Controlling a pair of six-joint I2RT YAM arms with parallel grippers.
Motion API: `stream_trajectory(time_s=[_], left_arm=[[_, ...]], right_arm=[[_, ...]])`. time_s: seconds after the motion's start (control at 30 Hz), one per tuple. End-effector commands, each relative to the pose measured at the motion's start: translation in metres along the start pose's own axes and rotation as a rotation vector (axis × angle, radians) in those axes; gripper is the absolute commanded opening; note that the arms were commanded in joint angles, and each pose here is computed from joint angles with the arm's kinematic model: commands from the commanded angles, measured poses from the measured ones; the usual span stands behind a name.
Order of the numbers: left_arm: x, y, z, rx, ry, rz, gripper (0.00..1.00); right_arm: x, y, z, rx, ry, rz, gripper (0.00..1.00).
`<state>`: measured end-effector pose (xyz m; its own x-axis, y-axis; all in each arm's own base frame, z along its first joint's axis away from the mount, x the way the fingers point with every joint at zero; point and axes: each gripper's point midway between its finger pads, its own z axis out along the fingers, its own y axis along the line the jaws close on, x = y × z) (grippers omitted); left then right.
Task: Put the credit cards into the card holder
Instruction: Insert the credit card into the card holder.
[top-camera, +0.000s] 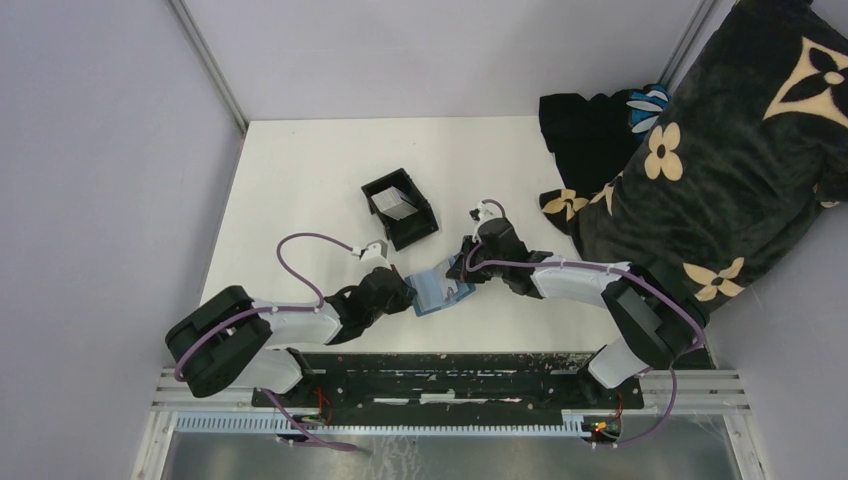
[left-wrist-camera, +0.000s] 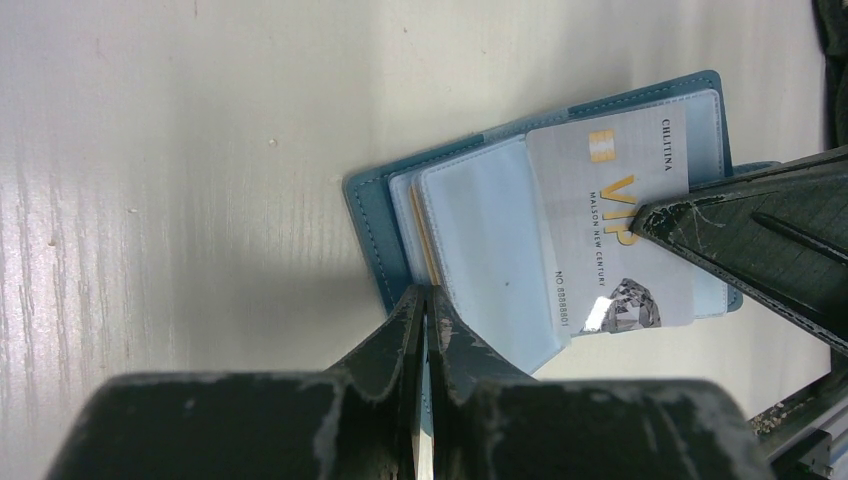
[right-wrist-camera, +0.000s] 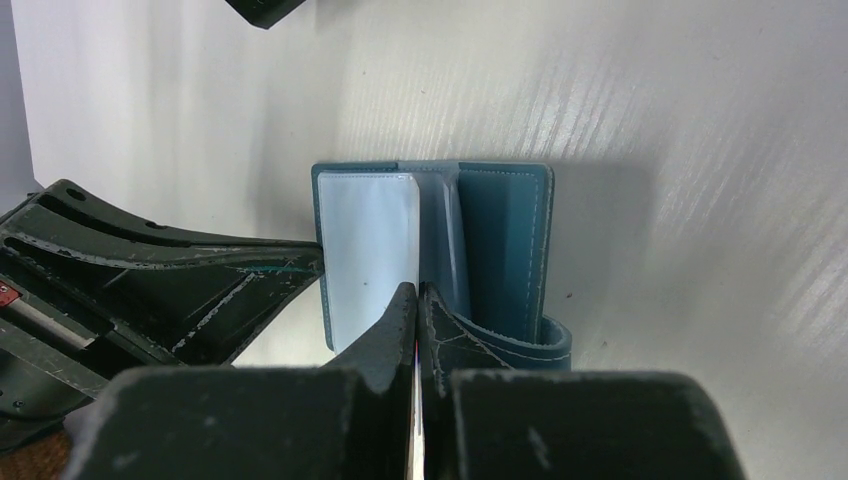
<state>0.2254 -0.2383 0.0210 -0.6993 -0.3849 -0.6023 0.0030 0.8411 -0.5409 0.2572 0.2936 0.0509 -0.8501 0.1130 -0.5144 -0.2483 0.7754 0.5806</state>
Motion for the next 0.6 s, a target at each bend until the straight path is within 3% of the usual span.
stream_trajectory(time_s=[0.0,0.57], left_arm=[[0.004,0.003,0.002,-0.018,0.01,0.015,0.1],[0.005,0.007,0.002,-0.031,0.006,0.015,0.1]], right_arm=[[0.003,-0.005,0.004,-0.008,-0.002,0.004,0.01],[0.03,-0.025,0.0,0.025,0.054,0.001,0.01]])
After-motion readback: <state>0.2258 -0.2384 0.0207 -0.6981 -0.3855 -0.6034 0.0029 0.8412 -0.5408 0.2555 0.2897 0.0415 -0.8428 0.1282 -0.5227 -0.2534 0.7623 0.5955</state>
